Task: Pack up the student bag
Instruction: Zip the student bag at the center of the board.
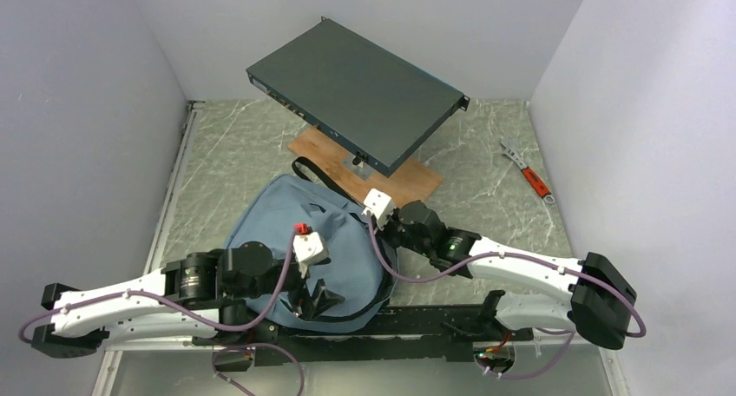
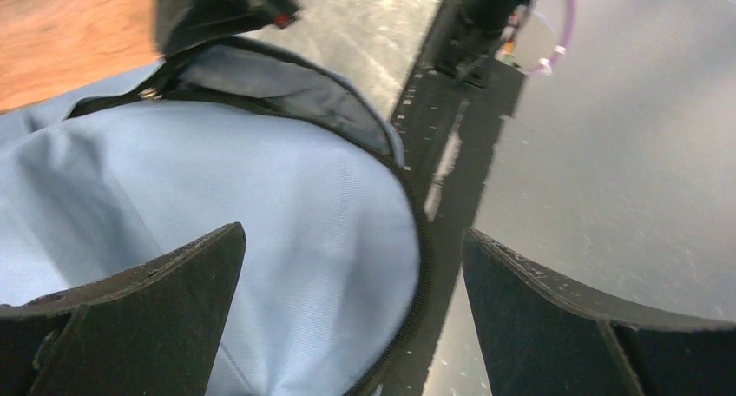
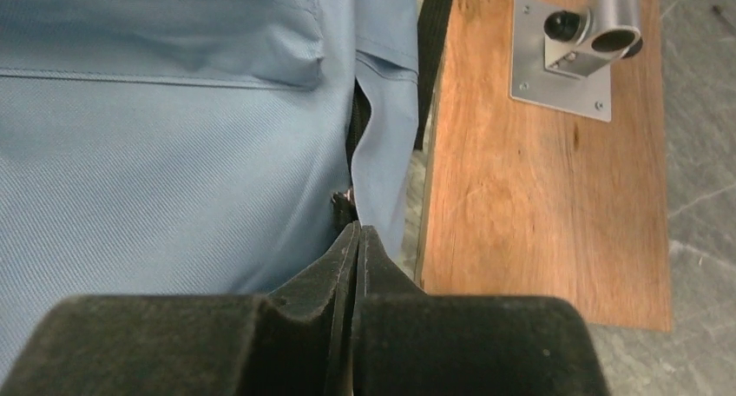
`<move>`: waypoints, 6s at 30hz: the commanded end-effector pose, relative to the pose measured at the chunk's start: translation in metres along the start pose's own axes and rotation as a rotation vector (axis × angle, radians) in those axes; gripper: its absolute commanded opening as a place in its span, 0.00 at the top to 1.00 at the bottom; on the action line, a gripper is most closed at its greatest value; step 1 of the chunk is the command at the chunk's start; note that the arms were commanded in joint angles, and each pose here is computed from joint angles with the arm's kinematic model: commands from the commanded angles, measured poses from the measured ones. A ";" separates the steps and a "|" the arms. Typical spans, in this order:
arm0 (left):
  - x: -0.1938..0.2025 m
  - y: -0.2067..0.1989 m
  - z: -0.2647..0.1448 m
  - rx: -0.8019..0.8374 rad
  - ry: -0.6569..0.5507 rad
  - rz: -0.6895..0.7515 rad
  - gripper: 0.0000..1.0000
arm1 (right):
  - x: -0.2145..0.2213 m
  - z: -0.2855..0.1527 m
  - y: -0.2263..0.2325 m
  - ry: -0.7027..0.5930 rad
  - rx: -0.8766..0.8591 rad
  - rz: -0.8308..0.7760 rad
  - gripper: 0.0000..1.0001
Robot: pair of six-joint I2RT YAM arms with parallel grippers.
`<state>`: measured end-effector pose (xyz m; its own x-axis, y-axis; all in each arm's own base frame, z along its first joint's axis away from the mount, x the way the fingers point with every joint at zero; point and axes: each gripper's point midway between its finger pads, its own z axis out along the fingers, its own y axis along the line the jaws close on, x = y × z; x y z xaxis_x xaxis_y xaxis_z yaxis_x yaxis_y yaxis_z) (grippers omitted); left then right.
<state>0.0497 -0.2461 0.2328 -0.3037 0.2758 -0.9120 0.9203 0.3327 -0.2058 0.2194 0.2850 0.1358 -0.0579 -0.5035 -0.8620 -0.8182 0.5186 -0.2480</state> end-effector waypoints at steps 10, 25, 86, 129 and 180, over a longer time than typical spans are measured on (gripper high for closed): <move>-0.018 0.097 0.010 -0.419 -0.004 -0.291 0.00 | -0.033 -0.002 0.005 -0.154 0.027 0.562 1.00; -0.023 0.115 0.028 -0.425 -0.018 -0.400 0.04 | -0.045 0.009 0.011 -0.061 0.023 0.891 0.76; -0.012 0.156 0.053 -0.494 0.044 -0.289 0.00 | -0.026 -0.004 0.023 -0.307 0.165 0.584 1.00; -0.013 0.144 0.126 -0.746 0.193 -0.733 0.26 | 0.002 -0.063 0.037 -0.185 0.026 0.741 1.00; 0.029 0.202 0.093 -1.283 -0.060 -0.975 0.99 | -0.022 -0.085 0.112 -0.144 -0.472 0.408 1.00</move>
<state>0.2183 -0.2779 0.1135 -0.7115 -0.4851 -0.5084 -0.3808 0.8742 -0.3013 0.1070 0.2880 0.1424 -0.3461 -0.2239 -0.9111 -0.8851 0.3999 0.2379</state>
